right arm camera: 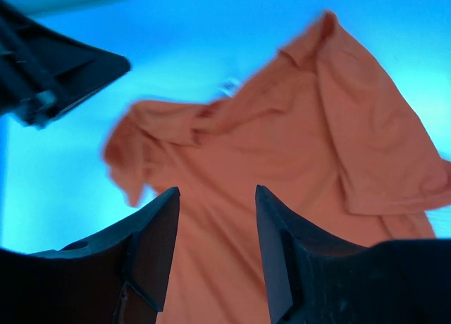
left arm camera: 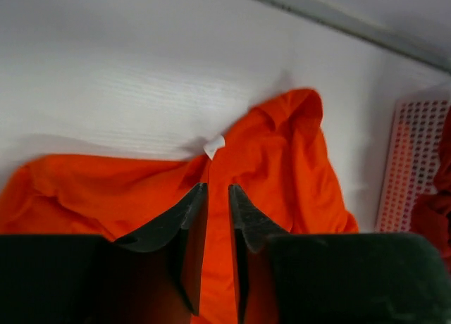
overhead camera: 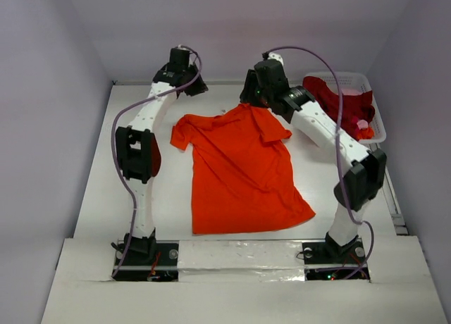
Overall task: Fold and stack the t-shirts
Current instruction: Flatten out the tshirt
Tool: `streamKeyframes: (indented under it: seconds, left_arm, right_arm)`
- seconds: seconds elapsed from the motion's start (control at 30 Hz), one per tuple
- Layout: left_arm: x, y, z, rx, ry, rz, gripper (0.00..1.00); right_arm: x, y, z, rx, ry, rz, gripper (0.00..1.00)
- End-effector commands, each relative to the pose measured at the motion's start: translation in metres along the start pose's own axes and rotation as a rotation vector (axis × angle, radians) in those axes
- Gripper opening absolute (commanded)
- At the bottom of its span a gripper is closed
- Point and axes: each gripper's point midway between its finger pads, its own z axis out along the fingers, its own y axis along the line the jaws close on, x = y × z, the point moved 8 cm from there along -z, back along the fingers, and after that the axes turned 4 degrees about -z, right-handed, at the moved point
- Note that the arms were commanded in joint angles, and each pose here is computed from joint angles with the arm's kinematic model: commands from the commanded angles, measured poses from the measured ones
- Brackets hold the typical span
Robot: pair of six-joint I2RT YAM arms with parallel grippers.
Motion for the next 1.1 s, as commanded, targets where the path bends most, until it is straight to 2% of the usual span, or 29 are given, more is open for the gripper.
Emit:
streamKeyframes:
  seconds: [0.0, 0.07, 0.2, 0.33, 0.6, 0.77, 1.07]
  left_arm:
    - [0.032, -0.003, 0.014, 0.009, 0.110, 0.020, 0.18]
    - [0.046, 0.001, 0.026, 0.005, 0.176, 0.026, 0.21]
    - [0.055, 0.009, 0.032, -0.044, 0.198, 0.055, 0.25]
    - [0.058, 0.013, 0.026, -0.080, 0.204, 0.058, 0.37]
    - [0.067, 0.023, 0.023, -0.209, 0.215, 0.099, 0.35]
    - [0.080, 0.035, 0.029, -0.282, 0.263, 0.129, 0.33]
    - [0.103, 0.039, 0.039, -0.313, 0.319, 0.163, 0.33]
  right_arm:
    - [0.010, -0.022, 0.017, 0.066, 0.118, -0.047, 0.53]
    - [0.007, -0.024, 0.022, 0.064, 0.125, -0.015, 0.52]
    - [0.005, -0.029, 0.026, 0.053, 0.139, 0.015, 0.52]
    - [0.001, -0.040, 0.026, 0.061, 0.137, 0.043, 0.52]
    - [-0.004, -0.046, 0.023, 0.053, 0.128, 0.062, 0.51]
    - [-0.004, -0.049, 0.022, 0.049, 0.125, 0.078, 0.51]
    - [-0.001, -0.052, 0.024, 0.040, 0.135, 0.099, 0.51]
